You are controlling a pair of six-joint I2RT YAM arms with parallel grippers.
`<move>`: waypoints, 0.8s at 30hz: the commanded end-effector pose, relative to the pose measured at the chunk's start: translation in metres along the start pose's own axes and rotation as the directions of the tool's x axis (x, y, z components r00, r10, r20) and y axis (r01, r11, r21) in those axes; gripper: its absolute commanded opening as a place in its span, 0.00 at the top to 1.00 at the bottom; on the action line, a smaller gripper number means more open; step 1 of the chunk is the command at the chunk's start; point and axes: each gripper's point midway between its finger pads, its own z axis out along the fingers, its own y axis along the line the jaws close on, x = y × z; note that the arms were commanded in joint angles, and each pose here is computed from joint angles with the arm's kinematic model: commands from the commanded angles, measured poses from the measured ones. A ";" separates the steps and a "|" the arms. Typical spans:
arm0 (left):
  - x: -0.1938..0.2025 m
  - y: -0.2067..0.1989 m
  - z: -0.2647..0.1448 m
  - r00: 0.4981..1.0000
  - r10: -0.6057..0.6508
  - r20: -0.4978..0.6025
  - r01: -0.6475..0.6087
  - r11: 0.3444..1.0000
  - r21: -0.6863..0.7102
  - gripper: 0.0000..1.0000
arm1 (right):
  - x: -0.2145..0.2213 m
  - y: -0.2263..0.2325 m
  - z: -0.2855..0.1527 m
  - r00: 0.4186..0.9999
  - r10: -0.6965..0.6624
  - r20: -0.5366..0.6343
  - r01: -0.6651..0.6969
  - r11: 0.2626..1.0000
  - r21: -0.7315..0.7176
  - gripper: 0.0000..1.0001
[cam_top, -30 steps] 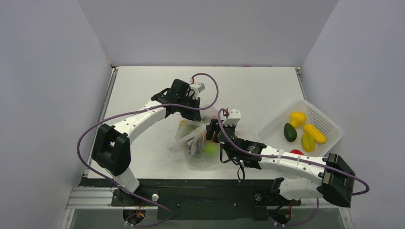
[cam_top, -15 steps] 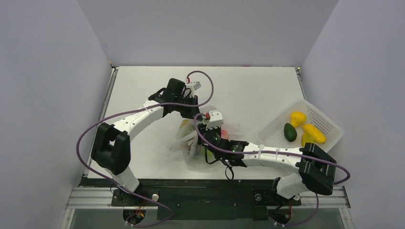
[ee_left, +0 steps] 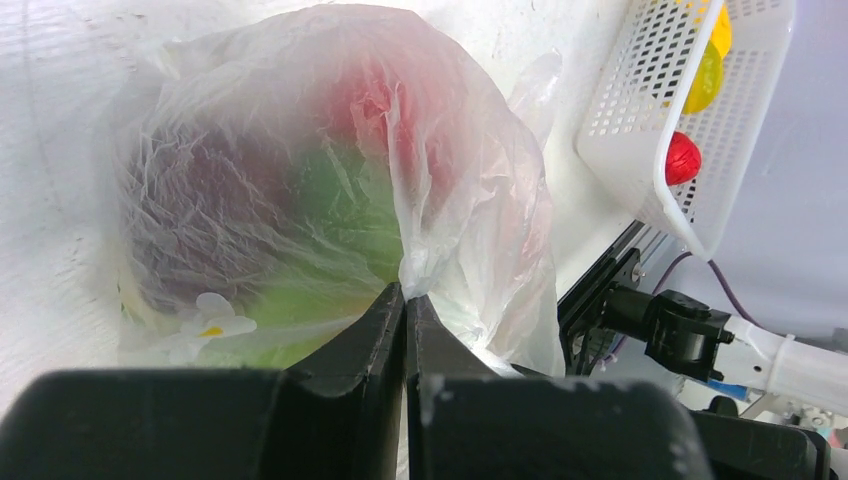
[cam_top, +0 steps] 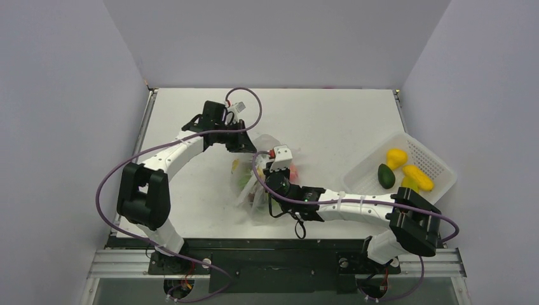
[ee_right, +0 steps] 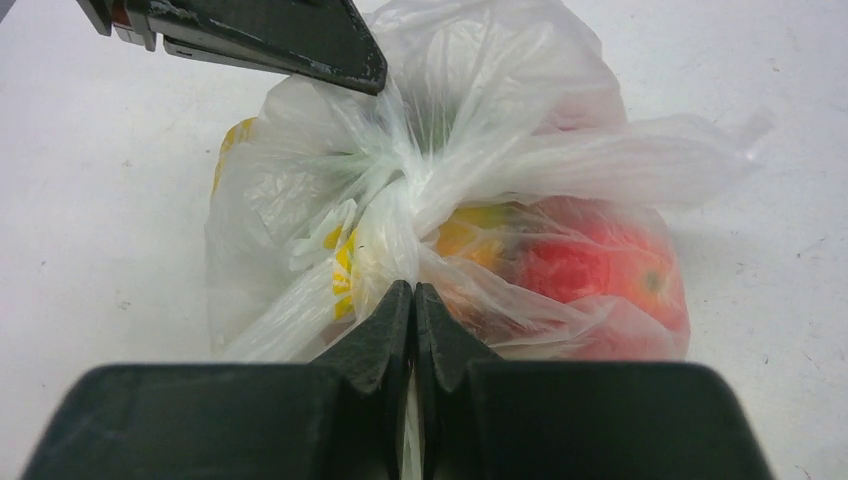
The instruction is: Take the fake fruits out of the plastic bag
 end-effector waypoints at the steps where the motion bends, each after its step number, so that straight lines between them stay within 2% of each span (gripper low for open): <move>1: -0.034 -0.006 -0.019 0.992 0.020 0.126 -0.025 0.999 0.040 1.00 | -0.004 0.007 -0.008 1.000 0.000 0.021 0.001 0.999 -0.035 1.00; 17: -0.064 0.040 -0.053 0.974 -0.018 0.224 0.034 0.997 -0.070 1.00 | 0.012 -0.013 -0.039 0.999 0.044 0.019 -0.043 0.996 -0.073 1.00; 24: -0.062 0.043 -0.052 0.976 -0.027 0.218 0.043 0.997 -0.070 1.00 | 0.020 -0.023 -0.051 0.998 0.066 0.011 -0.064 0.993 -0.102 1.00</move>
